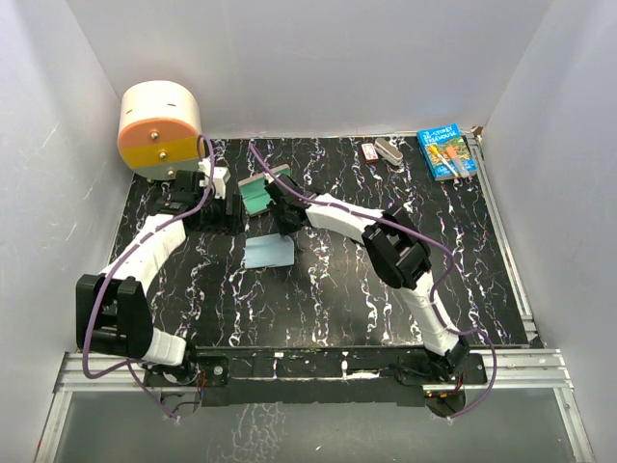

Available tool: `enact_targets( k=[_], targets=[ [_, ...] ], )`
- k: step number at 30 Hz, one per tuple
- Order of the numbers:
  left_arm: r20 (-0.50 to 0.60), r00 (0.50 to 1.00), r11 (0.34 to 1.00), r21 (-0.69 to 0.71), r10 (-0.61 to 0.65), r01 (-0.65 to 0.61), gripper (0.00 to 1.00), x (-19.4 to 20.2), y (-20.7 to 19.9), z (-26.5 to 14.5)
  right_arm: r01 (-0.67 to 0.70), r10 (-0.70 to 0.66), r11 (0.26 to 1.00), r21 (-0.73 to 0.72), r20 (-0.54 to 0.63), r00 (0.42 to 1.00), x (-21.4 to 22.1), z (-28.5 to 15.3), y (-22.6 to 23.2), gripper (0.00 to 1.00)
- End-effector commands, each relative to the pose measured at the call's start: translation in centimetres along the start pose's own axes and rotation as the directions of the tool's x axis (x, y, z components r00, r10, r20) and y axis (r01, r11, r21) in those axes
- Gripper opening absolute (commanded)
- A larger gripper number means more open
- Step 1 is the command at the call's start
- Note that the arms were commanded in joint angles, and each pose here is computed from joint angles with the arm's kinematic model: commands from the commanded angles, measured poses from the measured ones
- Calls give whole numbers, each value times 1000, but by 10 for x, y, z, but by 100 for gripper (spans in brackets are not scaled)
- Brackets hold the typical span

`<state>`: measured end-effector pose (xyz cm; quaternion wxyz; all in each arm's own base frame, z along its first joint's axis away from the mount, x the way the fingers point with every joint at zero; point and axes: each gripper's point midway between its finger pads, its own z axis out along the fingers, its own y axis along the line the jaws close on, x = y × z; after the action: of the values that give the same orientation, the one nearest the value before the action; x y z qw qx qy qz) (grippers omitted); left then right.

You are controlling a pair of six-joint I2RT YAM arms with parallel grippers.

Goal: Organize the sunglasses
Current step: Pick up the glasses cleaning cloth from the center of the board.

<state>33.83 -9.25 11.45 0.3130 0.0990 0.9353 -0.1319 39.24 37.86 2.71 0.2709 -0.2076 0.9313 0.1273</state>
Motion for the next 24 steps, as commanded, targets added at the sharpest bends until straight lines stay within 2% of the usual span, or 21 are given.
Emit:
enact_targets(
  k=[1,7,13,19,24],
  targets=[
    [29,999,995,100,-20,17,82,2,-20,-8,-43,46,995,90,-33,998,15,8,-15,8],
    [-8,1000,994,105,-30,31,82,8,-19,4,-98,94,994,51,78,993,-13,-9,-9,8],
    [-120,993,999,27,21,-18,81,20,-18,36,-102,100,994,29,65,993,-11,-7,-5,8],
    [-221,975,998,-59,-17,4,75,27,-7,62,-111,110,994,8,72,991,-3,-12,-4,8],
    [-242,970,991,-130,-19,-13,68,29,1,71,-109,109,994,-5,91,990,-4,-16,-3,8]
  ],
)
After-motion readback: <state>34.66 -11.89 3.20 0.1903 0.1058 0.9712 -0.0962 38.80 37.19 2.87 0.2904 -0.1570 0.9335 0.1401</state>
